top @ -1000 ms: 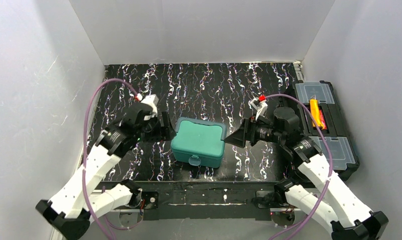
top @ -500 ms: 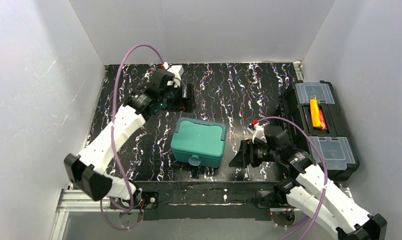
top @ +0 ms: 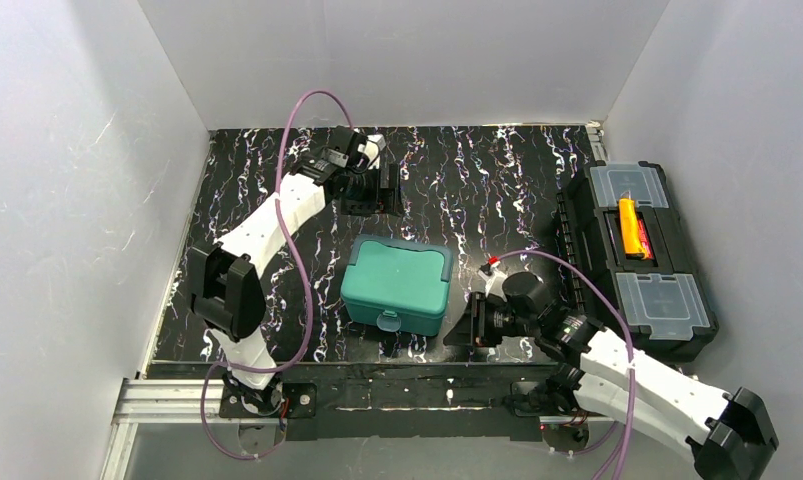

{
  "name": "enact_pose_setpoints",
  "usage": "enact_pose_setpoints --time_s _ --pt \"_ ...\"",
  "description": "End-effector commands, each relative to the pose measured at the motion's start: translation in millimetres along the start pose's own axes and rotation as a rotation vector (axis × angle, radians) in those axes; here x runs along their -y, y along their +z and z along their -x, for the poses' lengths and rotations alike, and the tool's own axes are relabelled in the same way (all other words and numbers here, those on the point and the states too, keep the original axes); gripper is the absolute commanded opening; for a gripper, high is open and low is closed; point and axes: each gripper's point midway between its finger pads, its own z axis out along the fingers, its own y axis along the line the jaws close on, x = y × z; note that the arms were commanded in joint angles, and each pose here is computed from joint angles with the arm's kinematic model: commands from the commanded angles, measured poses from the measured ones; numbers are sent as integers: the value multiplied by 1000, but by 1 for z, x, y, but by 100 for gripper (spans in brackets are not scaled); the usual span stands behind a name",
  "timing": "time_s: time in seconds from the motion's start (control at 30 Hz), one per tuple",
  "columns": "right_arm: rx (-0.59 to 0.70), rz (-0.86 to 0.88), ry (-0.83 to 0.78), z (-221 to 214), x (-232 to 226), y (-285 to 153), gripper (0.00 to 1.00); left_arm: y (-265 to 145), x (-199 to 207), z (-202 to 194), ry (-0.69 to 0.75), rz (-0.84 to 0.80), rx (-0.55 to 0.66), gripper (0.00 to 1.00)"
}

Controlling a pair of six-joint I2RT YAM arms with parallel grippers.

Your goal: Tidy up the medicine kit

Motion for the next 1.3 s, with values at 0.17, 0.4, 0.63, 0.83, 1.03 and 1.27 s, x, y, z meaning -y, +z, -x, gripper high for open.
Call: enact_pose_setpoints --time_s 0.17,0.4,0.63,0.83,1.03,1.27 --pt "188 98 79 48 -42 9 24 -4 -14 -23 -116 -62 -88 74" --pt "253 77 121 66 -42 15 19 -9 -19 -50 -150 -75 -147 69" --pt "346 35 137 87 -43 12 18 -21 -23 -75 -161 -69 -174 67" --pt "433 -2 122 111 -46 8 21 -31 -27 -99 -181 -58 -195 66" --pt "418 -60 112 131 -41 15 21 -42 -30 -120 -201 -50 -195 65" --pt "381 -65 106 157 -35 21 21 -60 -35 -135 -214 -13 -170 66"
